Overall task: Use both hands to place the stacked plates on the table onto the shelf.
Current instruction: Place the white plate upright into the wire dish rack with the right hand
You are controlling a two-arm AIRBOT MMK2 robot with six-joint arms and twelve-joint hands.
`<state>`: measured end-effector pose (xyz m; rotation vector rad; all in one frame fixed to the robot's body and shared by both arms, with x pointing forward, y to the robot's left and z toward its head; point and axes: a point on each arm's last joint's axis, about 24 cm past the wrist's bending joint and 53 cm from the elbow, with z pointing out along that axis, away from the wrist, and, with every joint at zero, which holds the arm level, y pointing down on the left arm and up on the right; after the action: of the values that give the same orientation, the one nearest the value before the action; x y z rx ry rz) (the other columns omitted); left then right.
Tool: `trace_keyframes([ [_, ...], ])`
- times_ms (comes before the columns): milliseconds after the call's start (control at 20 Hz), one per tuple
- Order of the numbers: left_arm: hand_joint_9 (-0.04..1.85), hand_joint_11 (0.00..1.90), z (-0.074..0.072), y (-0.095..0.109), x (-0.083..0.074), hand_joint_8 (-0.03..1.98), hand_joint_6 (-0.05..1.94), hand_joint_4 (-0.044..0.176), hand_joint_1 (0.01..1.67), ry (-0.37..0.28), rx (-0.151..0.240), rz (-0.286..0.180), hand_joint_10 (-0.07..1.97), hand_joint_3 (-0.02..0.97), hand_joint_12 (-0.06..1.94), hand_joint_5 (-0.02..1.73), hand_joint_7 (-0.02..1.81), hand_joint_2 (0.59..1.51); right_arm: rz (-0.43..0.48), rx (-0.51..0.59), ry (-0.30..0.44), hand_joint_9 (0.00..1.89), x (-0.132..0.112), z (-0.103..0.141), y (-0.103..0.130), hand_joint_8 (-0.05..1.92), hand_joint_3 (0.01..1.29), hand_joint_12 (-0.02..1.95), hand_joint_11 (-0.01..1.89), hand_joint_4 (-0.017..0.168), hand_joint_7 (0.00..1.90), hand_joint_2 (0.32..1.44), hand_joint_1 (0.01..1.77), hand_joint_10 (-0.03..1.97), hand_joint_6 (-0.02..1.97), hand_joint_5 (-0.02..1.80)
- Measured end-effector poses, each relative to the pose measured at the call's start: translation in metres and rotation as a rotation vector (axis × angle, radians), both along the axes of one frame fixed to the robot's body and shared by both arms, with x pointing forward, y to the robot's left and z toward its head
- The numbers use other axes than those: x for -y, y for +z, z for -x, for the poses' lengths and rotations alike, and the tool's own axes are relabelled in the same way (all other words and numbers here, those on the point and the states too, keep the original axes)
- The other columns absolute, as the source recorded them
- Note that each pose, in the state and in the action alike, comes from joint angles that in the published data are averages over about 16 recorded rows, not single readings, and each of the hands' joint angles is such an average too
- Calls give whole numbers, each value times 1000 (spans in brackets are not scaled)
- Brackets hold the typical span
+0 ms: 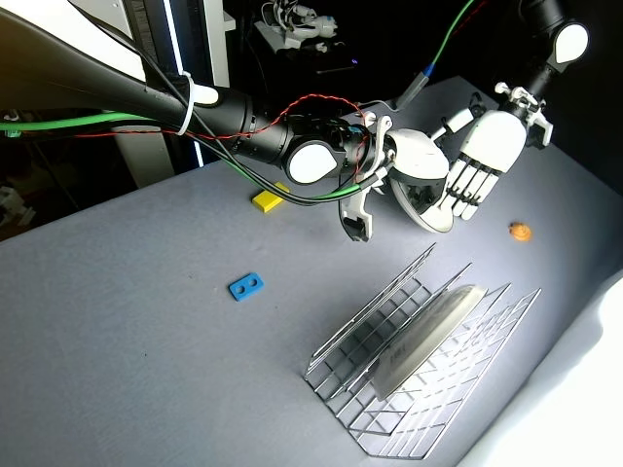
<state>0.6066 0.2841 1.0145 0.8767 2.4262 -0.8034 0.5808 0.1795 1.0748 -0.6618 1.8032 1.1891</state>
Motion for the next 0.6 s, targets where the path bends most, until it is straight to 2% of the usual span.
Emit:
trace_keyframes([
  [300,19,20,-24,42,9,7,11,-1,16,28,85,82,13,20,7,26,15,1187,-2,-7,-5,1280,2,-1,3,551,12,769,1004,-9,1004,970,1126,-4,455,889],
  [600,19,18,-44,90,10,18,17,0,15,75,169,173,11,20,7,26,23,1185,-1,-30,-14,1301,11,-1,13,578,11,754,1004,-4,1022,970,1130,-5,466,907],
])
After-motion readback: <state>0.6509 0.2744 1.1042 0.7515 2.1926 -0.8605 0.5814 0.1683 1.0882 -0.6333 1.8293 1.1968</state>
